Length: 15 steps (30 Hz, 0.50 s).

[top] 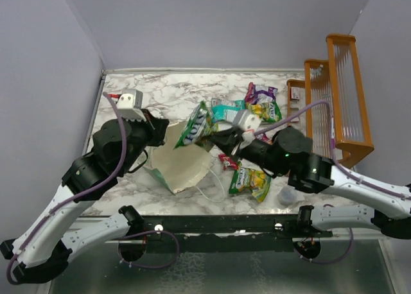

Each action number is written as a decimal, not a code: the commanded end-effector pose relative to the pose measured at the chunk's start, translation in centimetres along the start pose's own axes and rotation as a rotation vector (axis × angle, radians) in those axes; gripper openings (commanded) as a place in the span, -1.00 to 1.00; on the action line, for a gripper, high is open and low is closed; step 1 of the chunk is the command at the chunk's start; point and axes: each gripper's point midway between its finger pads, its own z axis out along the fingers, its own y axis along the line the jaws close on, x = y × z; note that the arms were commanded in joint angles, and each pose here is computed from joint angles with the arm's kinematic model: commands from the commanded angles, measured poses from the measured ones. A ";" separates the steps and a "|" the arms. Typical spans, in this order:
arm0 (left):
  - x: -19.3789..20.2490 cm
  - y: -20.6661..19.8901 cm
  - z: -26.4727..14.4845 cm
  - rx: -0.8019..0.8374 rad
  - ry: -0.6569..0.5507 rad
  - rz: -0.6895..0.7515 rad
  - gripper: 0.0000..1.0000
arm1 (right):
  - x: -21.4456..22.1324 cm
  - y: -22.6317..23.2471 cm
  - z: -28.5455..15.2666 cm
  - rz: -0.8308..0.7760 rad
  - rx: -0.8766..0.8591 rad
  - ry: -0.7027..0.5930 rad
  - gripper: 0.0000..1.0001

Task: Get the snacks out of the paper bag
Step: Adjust the paper bag at the center of the board, then place the snack at the center of the board.

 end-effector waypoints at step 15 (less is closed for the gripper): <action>-6.5 -4.4 10.0 -0.015 -0.047 0.067 -1.00 | 1.9 -13.6 -11.9 0.171 0.912 0.083 -0.97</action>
